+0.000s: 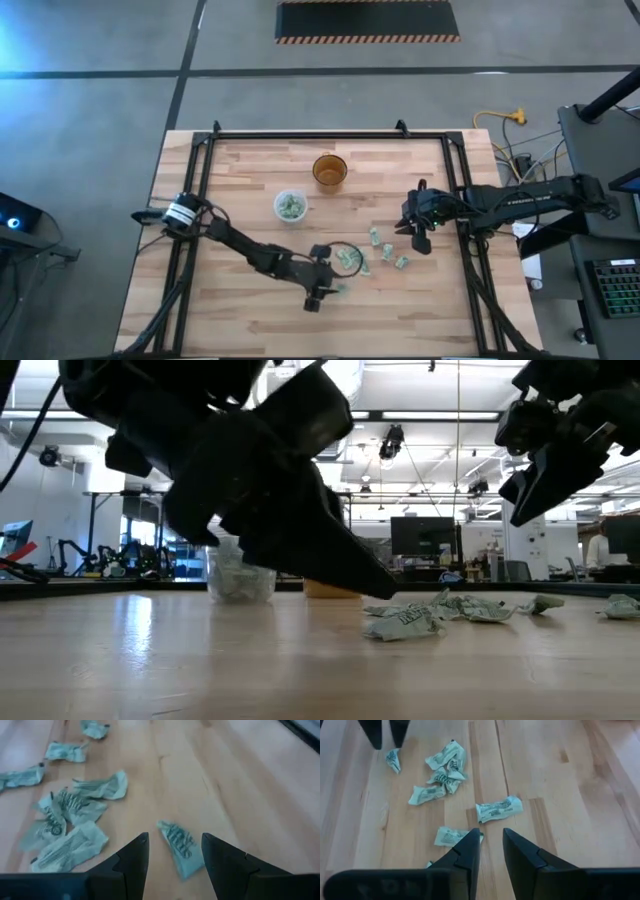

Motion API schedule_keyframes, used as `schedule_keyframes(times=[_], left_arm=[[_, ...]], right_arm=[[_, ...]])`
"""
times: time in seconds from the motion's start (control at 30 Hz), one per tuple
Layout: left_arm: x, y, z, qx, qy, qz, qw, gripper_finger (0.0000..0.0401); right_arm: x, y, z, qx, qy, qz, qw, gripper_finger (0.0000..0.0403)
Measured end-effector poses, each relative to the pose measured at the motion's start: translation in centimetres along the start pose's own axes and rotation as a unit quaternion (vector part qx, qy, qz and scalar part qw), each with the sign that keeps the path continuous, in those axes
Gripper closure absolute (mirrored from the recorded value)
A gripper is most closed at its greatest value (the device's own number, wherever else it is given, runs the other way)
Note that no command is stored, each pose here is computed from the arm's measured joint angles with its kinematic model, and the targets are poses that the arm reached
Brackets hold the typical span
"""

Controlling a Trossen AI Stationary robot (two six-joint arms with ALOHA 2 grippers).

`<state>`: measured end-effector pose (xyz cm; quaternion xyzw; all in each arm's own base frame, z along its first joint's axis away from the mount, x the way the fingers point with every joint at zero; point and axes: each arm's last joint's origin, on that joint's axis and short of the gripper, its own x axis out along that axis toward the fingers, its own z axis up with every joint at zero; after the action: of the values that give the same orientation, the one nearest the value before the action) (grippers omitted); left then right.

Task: Pick and place Stevia / Truvia into bins
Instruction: Put the stevia packet into the transparent bin

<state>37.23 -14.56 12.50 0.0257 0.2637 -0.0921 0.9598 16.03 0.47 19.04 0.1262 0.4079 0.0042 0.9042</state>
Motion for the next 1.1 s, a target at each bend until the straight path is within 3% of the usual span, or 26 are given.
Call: schedule_keyframes(times=[0.3,0.7,1.1], left_arm=[[0.5,-0.1,-0.1,-0.048,0.011,0.002,0.999,0.0235],[0.8,0.0,-1.1,-0.06,0.042,-0.009,0.997,0.0241],[0.4,0.1,-0.9,-0.031,0.054,-0.013,0.998,0.0393]], right_arm=[[0.0,0.0,0.0,-0.002,0.0,0.001,1.0,0.033],[0.0,0.0,0.0,-0.002,-0.001,0.001,1.0,0.0335],[0.0,0.0,0.0,-0.006,-0.001,0.0,1.0,0.0335]])
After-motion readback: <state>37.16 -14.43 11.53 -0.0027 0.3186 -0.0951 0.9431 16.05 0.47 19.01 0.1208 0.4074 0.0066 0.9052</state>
